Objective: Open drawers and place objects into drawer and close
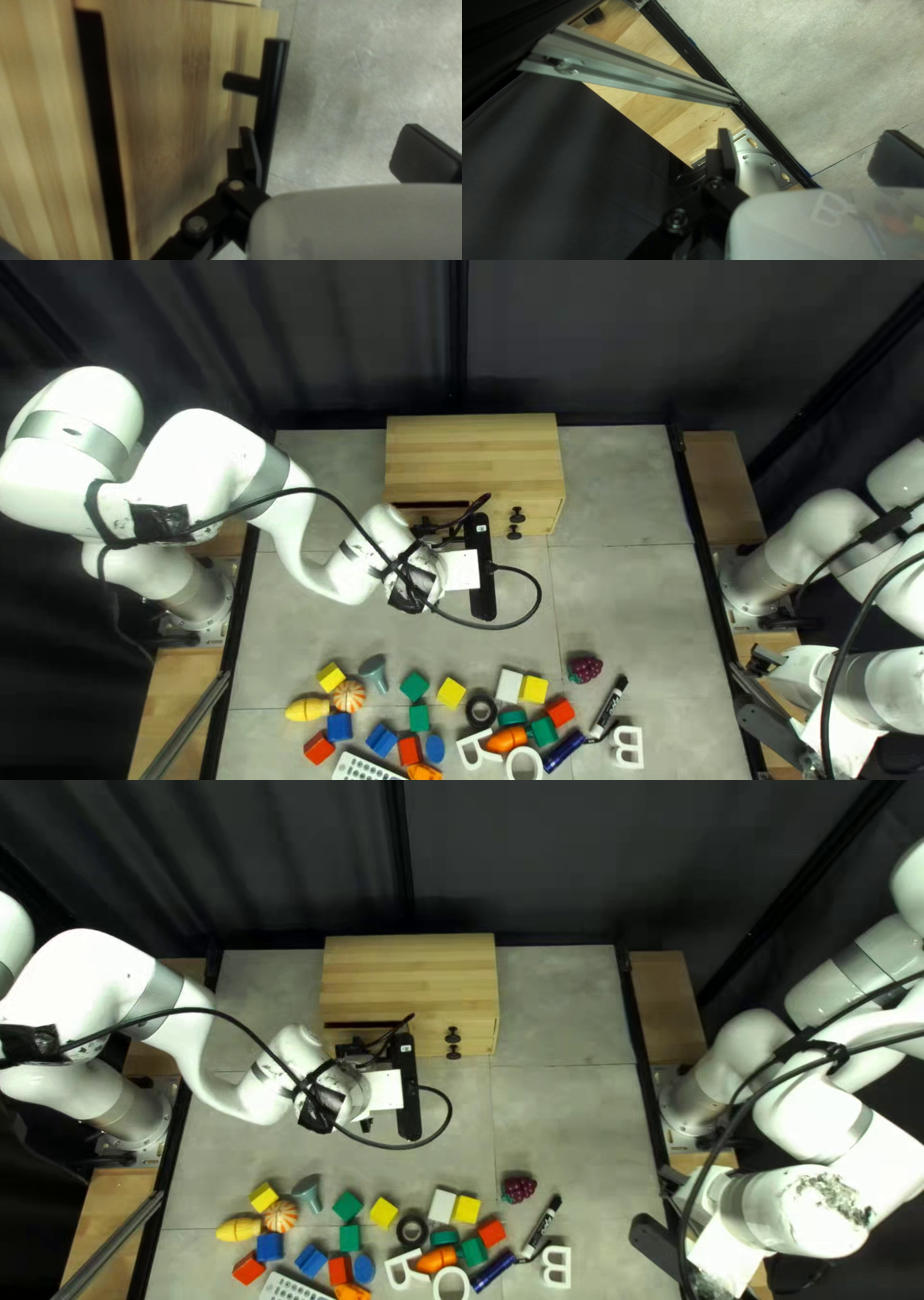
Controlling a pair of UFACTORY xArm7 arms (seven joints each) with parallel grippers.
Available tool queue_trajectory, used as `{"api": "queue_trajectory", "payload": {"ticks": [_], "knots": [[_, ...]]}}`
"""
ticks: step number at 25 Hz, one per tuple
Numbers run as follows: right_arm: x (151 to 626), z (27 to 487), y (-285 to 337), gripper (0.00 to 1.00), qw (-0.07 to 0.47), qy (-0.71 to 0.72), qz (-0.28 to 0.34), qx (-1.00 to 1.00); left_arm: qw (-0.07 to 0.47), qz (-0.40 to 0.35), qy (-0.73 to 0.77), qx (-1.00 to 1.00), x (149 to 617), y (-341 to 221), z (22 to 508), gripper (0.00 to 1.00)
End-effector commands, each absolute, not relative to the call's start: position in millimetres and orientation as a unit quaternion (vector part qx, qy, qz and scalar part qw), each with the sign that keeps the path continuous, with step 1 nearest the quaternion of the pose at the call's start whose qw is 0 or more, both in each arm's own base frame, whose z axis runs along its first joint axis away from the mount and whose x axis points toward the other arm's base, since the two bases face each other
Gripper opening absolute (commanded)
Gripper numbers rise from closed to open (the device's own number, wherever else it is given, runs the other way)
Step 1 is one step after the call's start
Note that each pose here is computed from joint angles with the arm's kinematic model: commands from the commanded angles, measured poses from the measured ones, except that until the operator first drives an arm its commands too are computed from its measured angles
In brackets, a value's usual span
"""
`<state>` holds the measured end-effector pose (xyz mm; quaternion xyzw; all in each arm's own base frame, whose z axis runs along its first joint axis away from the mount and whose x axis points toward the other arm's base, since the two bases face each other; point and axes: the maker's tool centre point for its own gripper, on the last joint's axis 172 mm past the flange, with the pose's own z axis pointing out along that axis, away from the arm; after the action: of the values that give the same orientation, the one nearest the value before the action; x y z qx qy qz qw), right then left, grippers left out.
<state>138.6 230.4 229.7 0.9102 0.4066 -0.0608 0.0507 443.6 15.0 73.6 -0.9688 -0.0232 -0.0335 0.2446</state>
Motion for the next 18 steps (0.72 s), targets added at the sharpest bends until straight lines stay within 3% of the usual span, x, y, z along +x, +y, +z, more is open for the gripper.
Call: {"api": "queue_trajectory", "payload": {"ticks": [1, 18], "knots": [[138.6, 229.7, 230.4, 1.0, 0.051, 0.407, -0.061, 0.91, 0.243, -0.035, -0.018, -0.969, 445.6, -1.4, 82.2, 1.0], [138.6, 229.7, 230.4, 1.0, 0.051, 0.407, -0.061, 0.91, 0.238, -0.035, -0.022, -0.97, 462.0, 34.2, 77.7, 1.0]]}}
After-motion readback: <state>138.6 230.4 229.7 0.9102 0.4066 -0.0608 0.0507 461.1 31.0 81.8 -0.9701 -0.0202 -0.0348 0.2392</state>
